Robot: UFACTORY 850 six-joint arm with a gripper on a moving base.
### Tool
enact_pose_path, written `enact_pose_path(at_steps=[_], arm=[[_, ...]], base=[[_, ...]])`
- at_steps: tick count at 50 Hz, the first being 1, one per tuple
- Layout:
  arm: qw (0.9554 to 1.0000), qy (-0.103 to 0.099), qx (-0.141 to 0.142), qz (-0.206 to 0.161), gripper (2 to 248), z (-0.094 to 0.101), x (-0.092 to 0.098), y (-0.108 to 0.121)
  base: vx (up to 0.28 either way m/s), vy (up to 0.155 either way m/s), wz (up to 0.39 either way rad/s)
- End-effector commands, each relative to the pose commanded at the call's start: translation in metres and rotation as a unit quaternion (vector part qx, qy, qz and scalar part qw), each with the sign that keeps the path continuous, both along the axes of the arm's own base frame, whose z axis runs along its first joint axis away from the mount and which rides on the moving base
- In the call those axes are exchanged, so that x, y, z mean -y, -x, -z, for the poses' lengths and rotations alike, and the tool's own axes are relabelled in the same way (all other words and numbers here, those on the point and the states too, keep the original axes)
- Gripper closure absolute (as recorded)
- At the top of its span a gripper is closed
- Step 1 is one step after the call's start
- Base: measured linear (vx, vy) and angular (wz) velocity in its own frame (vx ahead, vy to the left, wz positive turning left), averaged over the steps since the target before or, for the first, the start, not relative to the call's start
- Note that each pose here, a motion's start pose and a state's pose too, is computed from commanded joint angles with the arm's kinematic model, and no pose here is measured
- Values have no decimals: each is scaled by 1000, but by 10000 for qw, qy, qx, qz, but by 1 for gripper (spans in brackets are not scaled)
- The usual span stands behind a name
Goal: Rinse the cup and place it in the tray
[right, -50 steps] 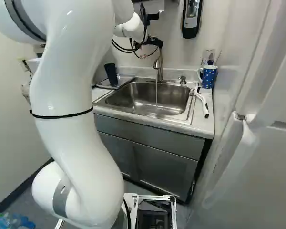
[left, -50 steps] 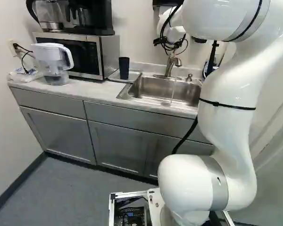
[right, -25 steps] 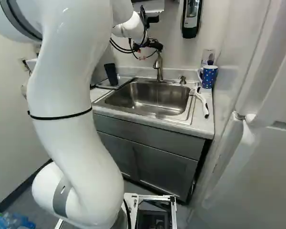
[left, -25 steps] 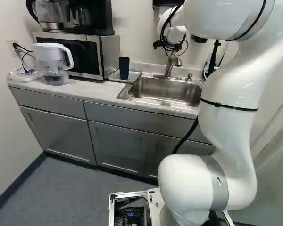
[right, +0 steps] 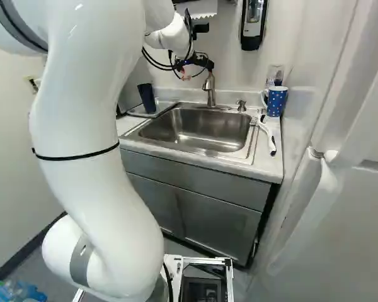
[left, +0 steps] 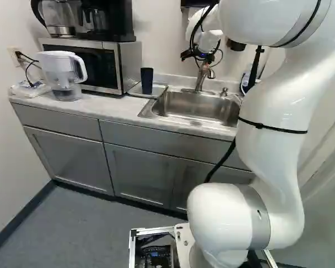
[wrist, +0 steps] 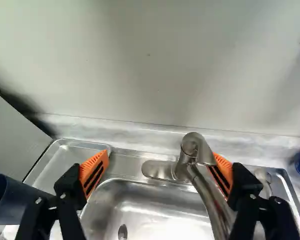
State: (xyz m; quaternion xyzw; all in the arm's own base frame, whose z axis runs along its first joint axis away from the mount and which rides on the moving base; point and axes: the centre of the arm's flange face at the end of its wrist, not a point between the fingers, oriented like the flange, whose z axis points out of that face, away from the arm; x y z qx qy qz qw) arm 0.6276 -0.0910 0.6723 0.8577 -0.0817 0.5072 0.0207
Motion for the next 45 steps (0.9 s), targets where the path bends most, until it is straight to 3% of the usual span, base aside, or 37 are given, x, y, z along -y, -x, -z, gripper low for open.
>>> enact_pose_path(at_steps=[20, 45], arm=[[10000, -1, -6, -9, 3, 0, -2, 3], [9999, -7, -52, -99, 3, -2, -17, 32]], base=[[0, 0, 0], [0, 0, 0]])
